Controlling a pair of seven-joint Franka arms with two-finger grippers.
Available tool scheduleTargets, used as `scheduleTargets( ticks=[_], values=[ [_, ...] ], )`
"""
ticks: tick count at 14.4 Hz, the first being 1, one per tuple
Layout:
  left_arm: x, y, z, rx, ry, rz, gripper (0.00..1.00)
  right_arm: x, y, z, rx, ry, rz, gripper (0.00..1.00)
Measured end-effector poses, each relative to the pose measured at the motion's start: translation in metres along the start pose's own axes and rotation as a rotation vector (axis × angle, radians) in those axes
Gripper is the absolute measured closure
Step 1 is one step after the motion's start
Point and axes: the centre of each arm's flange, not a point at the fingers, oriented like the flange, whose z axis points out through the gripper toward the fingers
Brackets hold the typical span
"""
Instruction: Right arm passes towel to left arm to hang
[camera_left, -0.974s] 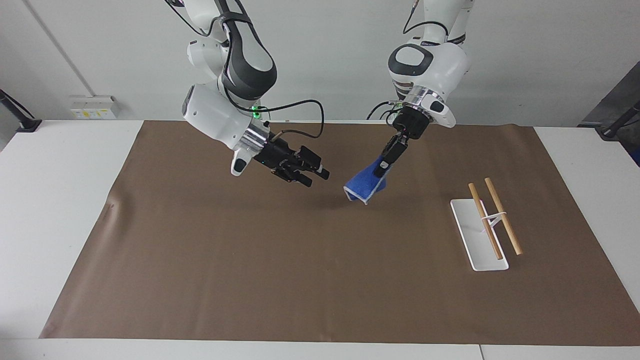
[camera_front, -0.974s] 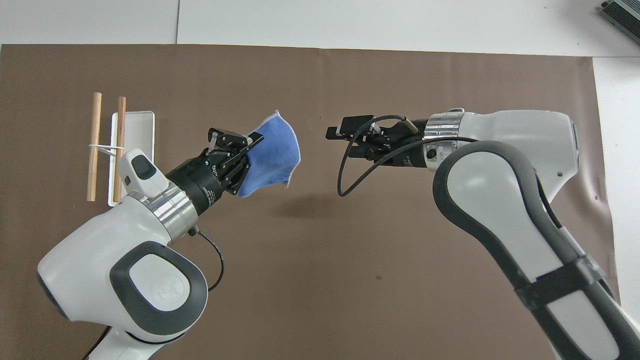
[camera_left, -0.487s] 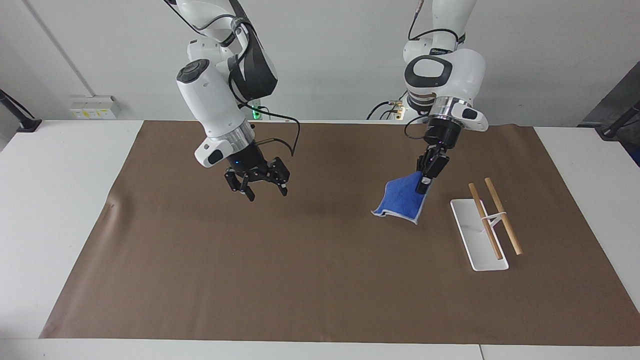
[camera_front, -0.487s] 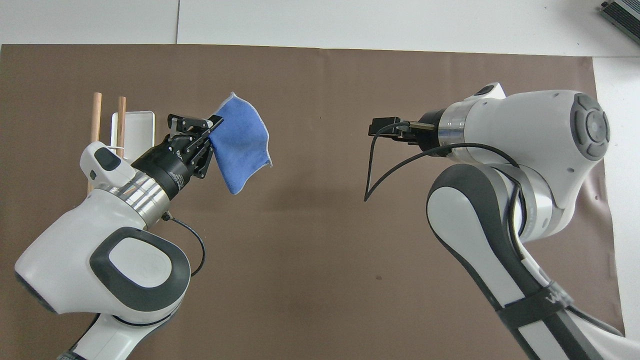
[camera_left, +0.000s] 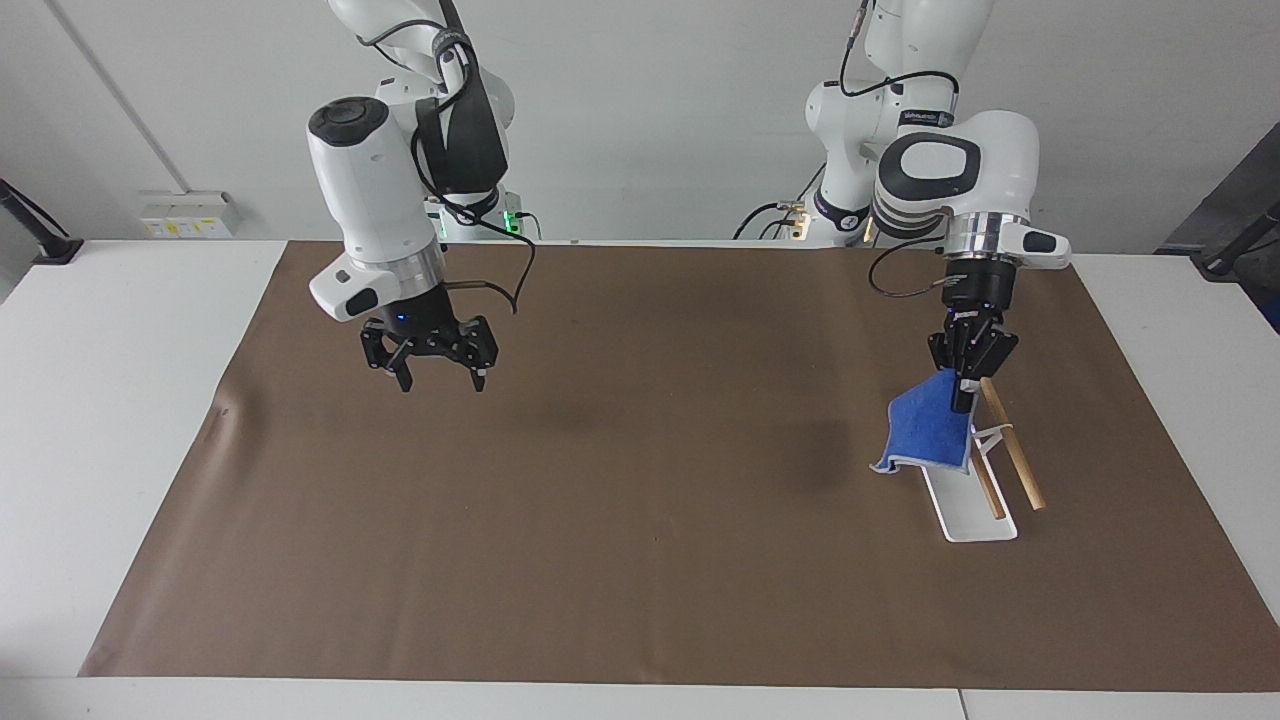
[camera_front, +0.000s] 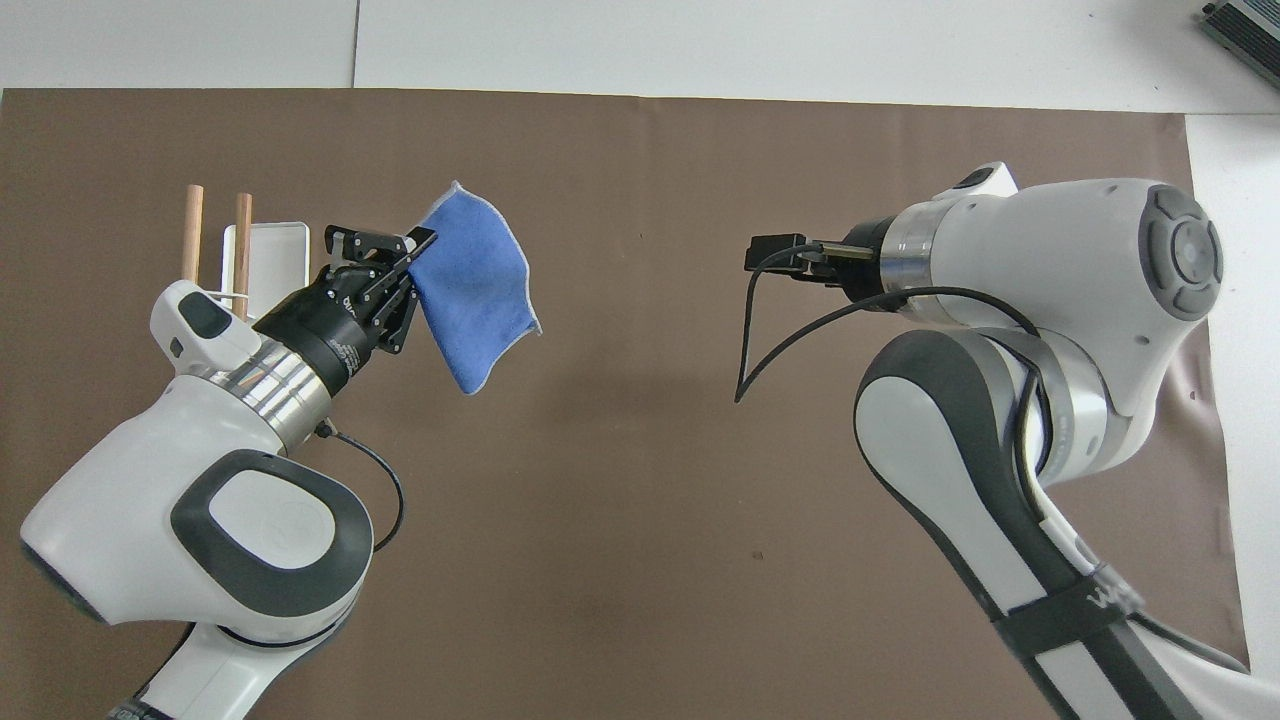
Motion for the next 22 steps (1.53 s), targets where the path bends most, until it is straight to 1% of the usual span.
scheduleTargets(
  ticks=[2,4,6,8,10,15,20,22],
  values=[
    [0.027,-0.004,0.003,0.009,0.044,-0.023,0.98,-0.005,0.034,-0.035,-0.023,-0.019,0.054,0.0],
    [0.049,-0.004,0.002,0.009,0.078,-0.044,0.98,-0.01,0.062,-0.065,-0.038,-0.051,0.089,0.0],
    [0.073,-0.003,-0.002,0.004,0.115,-0.069,0.98,-0.013,0.084,-0.092,-0.047,-0.085,0.099,0.0],
    [0.096,-0.004,-0.005,0.003,0.15,-0.093,0.98,-0.016,0.098,-0.109,-0.053,-0.111,0.106,0.0],
    [0.111,-0.009,-0.005,0.01,0.173,-0.109,0.98,-0.022,0.103,-0.114,-0.055,-0.133,0.114,0.0],
    [0.146,-0.029,0.004,0.05,0.225,-0.16,0.98,-0.026,0.102,-0.109,-0.057,-0.159,0.112,0.0],
    [0.177,-0.038,0.001,0.059,0.272,-0.198,0.98,-0.027,0.102,-0.11,-0.055,-0.158,0.089,0.0],
    [0.185,-0.039,-0.001,0.058,0.283,-0.208,0.98,-0.027,0.102,-0.111,-0.054,-0.157,0.077,0.0]
  ],
)
